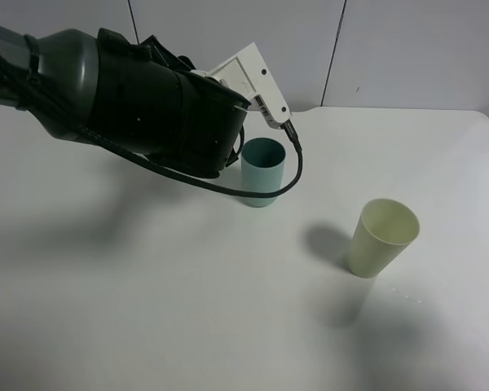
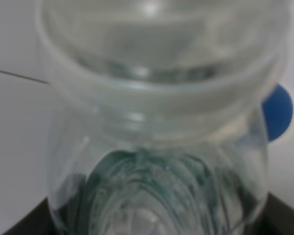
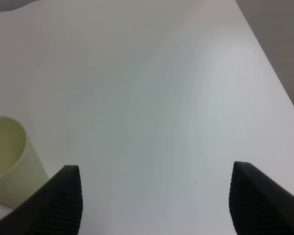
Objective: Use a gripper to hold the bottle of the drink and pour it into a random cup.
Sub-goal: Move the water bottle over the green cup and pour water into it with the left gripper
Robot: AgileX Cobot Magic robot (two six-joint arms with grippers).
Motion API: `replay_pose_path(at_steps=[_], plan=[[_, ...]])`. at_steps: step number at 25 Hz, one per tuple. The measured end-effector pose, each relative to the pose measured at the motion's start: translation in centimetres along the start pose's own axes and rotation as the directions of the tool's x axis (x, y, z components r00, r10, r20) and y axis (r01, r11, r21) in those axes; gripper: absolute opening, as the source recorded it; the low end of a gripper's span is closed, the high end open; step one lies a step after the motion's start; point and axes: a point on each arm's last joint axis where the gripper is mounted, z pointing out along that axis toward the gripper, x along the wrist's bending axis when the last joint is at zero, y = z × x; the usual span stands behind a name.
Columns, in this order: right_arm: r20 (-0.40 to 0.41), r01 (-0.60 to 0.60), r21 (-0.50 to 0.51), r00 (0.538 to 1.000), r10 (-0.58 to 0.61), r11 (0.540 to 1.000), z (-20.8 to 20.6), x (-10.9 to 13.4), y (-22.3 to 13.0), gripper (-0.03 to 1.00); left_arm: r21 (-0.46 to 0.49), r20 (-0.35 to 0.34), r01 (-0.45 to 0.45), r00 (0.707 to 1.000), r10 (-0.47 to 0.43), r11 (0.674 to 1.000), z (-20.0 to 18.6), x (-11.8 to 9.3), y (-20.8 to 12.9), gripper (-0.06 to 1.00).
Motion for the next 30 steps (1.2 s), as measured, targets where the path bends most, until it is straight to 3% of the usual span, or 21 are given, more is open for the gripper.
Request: replay_pose_path(at_steps=[22,30], plan=[[0.000,0.000,0.000,1.000,0.000,1.000,0.0,0.0,0.0,0.63,-0.060,-0.082,-0.177,0.982,0.172,0.982,0.3,0.0,0.6,0.54],[0.000,0.000,0.000,1.000,0.000,1.000,0.0,0.0,0.0,0.63,-0.030,-0.096,-0.212,0.973,0.209,0.977,1.6,-0.5,0.2,0.54]])
